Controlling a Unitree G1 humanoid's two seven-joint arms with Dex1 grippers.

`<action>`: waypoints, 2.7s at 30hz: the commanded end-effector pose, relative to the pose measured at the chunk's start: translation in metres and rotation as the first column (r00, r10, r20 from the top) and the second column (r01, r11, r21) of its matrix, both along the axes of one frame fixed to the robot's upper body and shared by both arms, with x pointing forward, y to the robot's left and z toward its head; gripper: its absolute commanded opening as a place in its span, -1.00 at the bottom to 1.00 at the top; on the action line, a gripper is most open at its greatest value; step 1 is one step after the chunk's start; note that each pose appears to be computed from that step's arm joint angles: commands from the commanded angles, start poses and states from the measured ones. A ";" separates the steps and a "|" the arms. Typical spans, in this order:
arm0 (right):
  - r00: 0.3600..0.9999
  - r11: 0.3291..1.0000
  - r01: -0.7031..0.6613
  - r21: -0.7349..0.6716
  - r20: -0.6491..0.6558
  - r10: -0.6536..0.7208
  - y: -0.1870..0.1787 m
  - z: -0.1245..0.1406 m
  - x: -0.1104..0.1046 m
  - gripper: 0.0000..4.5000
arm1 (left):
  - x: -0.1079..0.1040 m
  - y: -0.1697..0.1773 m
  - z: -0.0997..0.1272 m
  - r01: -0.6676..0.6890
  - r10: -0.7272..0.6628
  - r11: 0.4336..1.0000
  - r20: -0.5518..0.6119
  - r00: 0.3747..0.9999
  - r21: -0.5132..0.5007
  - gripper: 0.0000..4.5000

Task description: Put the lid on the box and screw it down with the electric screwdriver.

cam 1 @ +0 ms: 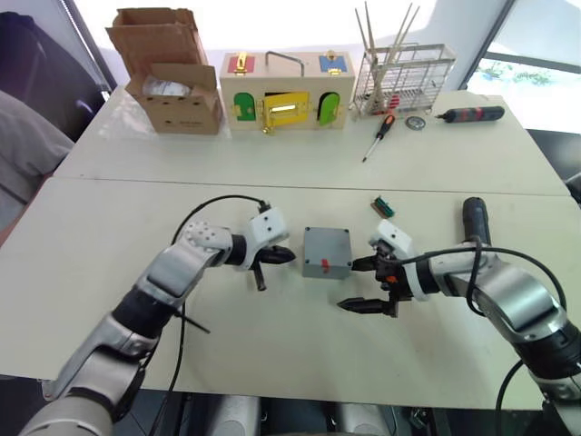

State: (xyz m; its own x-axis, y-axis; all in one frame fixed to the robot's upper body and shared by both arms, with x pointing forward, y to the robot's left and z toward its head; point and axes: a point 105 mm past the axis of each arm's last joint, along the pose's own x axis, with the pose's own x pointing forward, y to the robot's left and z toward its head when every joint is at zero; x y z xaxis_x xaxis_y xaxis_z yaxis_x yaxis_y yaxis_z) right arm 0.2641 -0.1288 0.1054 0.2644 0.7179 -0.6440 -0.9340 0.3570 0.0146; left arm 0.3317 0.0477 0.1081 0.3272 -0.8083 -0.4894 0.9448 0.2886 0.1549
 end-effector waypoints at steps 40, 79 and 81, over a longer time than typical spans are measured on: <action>0.973 0.991 -0.094 -0.094 0.200 0.111 -0.001 0.016 0.022 1.00 | -0.005 -0.012 0.006 -0.099 0.101 0.993 0.025 0.995 -0.068 -1.00; 0.825 0.846 0.432 0.314 0.243 -0.511 -0.116 0.075 0.069 0.79 | -0.046 0.019 0.079 0.000 0.010 0.985 0.054 0.998 -0.172 -1.00; 0.822 0.840 0.448 0.306 0.229 -0.521 -0.117 0.066 0.062 0.54 | -0.049 0.015 0.076 0.002 0.005 0.983 0.036 0.999 -0.183 -1.00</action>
State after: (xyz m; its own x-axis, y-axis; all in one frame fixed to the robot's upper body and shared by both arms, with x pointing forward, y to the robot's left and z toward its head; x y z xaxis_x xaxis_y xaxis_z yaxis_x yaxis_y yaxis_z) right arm 0.3278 -0.2473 0.1538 0.7432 0.5563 -0.3717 -0.6155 0.7863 -0.0539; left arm 0.2879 0.0681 0.1786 0.3548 -0.8721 -0.3370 0.9349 0.3350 0.1174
